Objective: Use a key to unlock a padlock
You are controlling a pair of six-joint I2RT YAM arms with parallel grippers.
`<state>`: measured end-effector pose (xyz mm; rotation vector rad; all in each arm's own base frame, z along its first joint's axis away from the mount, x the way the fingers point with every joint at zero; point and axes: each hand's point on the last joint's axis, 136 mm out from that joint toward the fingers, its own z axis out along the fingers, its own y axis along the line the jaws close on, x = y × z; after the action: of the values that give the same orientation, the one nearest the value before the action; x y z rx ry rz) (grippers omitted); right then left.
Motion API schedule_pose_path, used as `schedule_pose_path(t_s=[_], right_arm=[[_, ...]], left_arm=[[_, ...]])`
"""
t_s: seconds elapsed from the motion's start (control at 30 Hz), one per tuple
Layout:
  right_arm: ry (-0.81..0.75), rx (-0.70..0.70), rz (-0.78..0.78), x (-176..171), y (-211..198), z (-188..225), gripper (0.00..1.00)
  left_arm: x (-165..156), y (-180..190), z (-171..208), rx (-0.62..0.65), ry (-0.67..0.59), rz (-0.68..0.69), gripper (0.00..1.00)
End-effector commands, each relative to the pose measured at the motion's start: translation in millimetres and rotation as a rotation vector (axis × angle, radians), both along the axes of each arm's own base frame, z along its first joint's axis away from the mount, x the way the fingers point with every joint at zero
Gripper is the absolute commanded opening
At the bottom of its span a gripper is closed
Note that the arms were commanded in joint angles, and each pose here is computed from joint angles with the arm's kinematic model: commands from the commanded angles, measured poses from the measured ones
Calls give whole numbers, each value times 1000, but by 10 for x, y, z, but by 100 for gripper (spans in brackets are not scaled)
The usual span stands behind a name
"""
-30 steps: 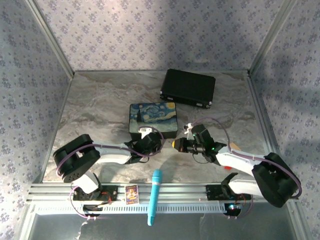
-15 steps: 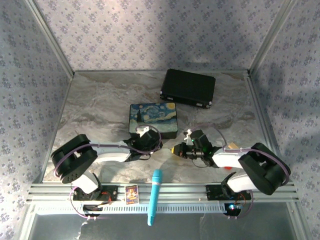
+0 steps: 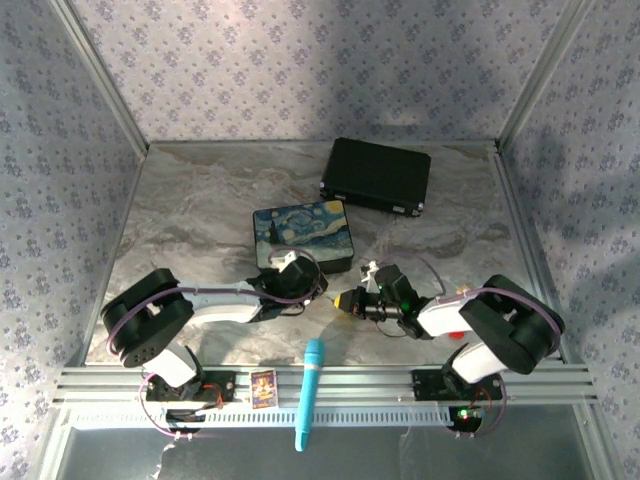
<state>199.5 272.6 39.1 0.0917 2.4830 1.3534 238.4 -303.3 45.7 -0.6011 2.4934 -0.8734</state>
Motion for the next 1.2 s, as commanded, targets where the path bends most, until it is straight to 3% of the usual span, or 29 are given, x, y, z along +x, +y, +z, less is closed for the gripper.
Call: schedule_pose_path(t_s=[0.0,0.73,1.17], right_arm=[[-16,50,-9,28,44,72,0],[-28,67,-116,174,32,89,0],[-50,98,-151,233,52,149,0]], left_arm=[[-77,71,-159,-21,107,60,4],[-93,84,-209,24,232,158,7],[-76,130,-195,40,230,191,7]])
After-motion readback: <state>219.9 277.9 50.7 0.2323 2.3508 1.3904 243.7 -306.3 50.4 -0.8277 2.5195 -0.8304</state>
